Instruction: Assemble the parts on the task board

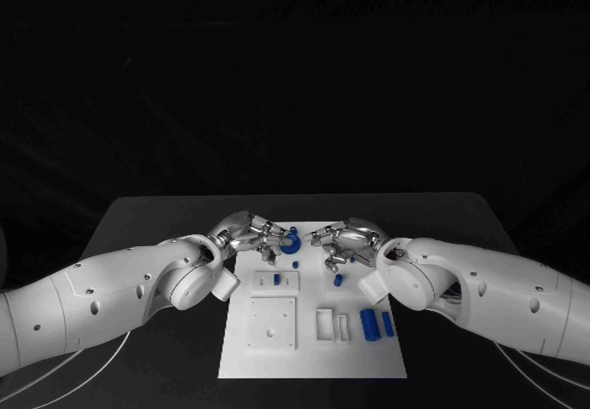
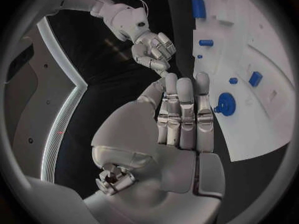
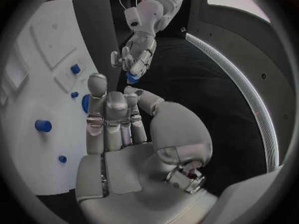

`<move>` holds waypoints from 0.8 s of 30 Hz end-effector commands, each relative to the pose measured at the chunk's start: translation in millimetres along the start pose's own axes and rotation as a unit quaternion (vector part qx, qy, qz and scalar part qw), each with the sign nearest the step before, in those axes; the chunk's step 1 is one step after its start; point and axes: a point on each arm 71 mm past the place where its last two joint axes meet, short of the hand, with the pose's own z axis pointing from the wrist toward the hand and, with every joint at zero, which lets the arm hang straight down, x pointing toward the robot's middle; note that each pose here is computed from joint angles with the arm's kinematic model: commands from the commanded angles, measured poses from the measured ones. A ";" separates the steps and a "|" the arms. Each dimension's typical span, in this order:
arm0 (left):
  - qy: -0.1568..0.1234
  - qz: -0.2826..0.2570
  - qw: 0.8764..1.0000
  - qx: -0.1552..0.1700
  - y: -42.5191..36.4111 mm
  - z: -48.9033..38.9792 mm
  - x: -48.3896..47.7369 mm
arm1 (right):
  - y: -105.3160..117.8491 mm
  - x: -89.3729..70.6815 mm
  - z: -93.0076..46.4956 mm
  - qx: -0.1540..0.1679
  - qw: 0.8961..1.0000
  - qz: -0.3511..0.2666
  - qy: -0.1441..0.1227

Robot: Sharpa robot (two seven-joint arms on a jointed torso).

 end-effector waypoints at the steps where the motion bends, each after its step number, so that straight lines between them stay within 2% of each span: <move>1: 0.010 -0.001 1.000 0.008 -1.7 0.3 2.6 | 1.2 1.8 0.5 -0.007 1.000 -0.015 0.000; 24: 0.013 -0.002 1.000 0.008 -2.2 2.1 4.5 | 3.0 9.4 2.7 -0.010 1.000 -0.025 0.015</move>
